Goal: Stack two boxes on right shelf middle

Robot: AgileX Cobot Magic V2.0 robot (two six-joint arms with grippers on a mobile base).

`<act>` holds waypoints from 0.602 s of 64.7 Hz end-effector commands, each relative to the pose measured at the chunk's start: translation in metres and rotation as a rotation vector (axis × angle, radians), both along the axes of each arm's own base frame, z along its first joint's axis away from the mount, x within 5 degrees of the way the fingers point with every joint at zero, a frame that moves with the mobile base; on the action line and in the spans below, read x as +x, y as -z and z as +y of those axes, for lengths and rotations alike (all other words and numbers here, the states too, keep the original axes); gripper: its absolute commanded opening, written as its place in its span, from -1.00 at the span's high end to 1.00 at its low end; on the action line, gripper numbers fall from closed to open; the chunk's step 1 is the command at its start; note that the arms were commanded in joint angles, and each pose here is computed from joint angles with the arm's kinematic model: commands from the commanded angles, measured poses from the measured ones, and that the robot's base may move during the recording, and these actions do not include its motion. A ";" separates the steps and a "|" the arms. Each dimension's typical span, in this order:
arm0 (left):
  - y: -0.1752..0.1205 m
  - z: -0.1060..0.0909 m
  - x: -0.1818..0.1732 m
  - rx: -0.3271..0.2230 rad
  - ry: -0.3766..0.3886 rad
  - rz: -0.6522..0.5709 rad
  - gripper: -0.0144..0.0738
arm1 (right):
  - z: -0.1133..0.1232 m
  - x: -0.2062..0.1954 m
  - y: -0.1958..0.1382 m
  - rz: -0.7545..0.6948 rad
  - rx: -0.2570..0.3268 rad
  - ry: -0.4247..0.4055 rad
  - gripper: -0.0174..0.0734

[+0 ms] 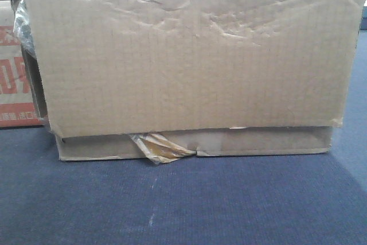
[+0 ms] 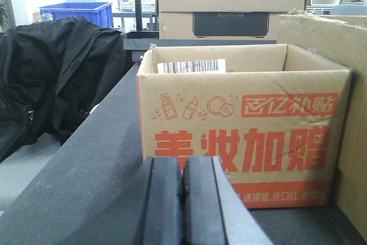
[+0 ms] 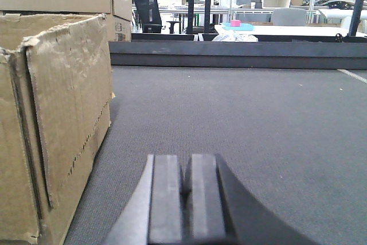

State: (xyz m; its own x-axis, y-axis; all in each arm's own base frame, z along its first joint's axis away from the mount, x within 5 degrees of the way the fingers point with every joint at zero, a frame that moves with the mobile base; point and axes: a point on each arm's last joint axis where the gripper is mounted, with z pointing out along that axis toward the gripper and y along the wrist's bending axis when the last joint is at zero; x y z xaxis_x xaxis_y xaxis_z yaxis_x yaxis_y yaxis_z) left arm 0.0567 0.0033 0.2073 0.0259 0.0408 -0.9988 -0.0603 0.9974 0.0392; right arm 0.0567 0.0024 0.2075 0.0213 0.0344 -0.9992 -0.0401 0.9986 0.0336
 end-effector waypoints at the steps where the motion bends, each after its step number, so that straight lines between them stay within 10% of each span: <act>1: -0.003 0.000 0.000 -0.001 -0.003 -0.024 0.93 | 0.000 0.000 -0.002 -0.021 0.004 0.003 0.96; 39: -0.007 0.000 -0.001 0.029 -0.006 -0.065 0.93 | 0.000 0.000 -0.002 -0.021 0.004 0.003 0.96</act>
State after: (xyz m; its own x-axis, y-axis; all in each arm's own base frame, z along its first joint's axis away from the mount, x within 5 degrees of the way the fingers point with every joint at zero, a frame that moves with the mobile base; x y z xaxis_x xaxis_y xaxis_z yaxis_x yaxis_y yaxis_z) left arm 0.0567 0.0034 0.2093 0.0460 0.0600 -0.9971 -0.0634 0.9964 0.0571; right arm 0.0567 0.0024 0.2075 0.0213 0.0344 -0.9992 -0.0401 0.9986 0.0336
